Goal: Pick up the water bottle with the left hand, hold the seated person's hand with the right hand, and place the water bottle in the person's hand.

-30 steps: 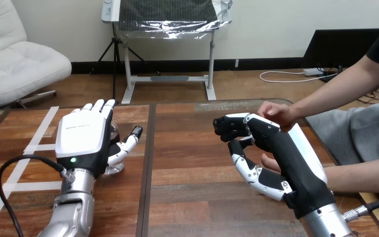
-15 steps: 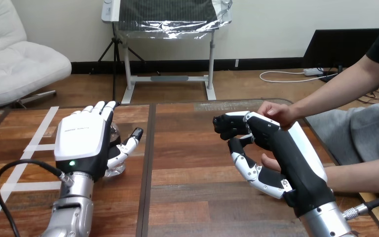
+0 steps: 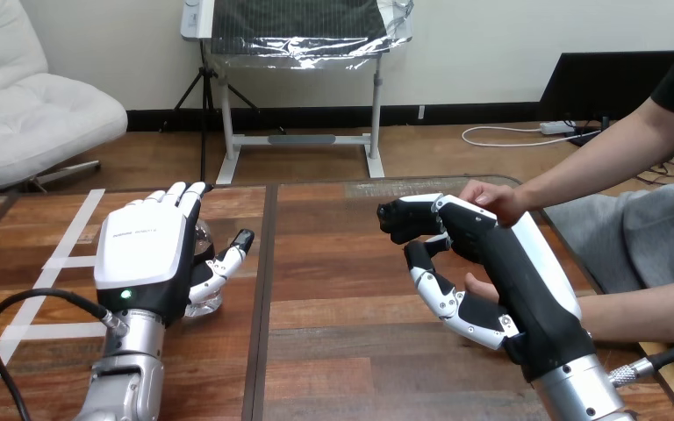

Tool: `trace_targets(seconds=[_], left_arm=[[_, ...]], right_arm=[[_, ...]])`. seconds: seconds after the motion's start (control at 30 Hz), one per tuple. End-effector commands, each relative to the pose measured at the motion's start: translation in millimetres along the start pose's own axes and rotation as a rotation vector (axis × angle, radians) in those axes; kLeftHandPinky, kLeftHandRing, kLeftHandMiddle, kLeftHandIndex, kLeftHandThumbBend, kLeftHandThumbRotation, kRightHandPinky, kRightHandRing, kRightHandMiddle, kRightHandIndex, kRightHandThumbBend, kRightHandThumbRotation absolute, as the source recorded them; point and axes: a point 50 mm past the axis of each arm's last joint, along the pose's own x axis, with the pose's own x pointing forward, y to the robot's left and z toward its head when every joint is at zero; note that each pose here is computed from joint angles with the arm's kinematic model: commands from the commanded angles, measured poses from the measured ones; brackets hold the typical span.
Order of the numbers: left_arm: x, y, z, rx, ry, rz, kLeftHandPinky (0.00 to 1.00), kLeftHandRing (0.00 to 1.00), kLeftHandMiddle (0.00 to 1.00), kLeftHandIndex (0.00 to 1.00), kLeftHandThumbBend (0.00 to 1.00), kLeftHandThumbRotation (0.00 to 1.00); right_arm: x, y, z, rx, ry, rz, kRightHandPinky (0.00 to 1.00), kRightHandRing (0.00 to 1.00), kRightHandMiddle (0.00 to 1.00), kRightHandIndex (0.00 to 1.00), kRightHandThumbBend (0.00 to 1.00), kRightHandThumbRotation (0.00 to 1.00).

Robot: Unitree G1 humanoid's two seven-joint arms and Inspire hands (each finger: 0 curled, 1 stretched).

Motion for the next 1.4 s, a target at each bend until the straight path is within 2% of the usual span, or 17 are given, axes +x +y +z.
trace_targets(seconds=[0.0,1.37], left_arm=[[2.7,9.7,-0.8,0.002,-0.015,0.043,0.81,0.85,0.87,0.86,0.5,1.0],[-12.6,16.1,4.0,-0.011,-0.038,0.052,0.8,0.85,0.87,0.87,0.5,1.0]], right_arm=[[15.8,-7.9,14.3,-0.025,-0.095,-0.02,0.55,0.68,0.69,0.68,0.16,0.0],[16.9,-9.0,14.6,-0.028,-0.098,-0.02,0.55,0.67,0.69,0.68,0.15,0.0]])
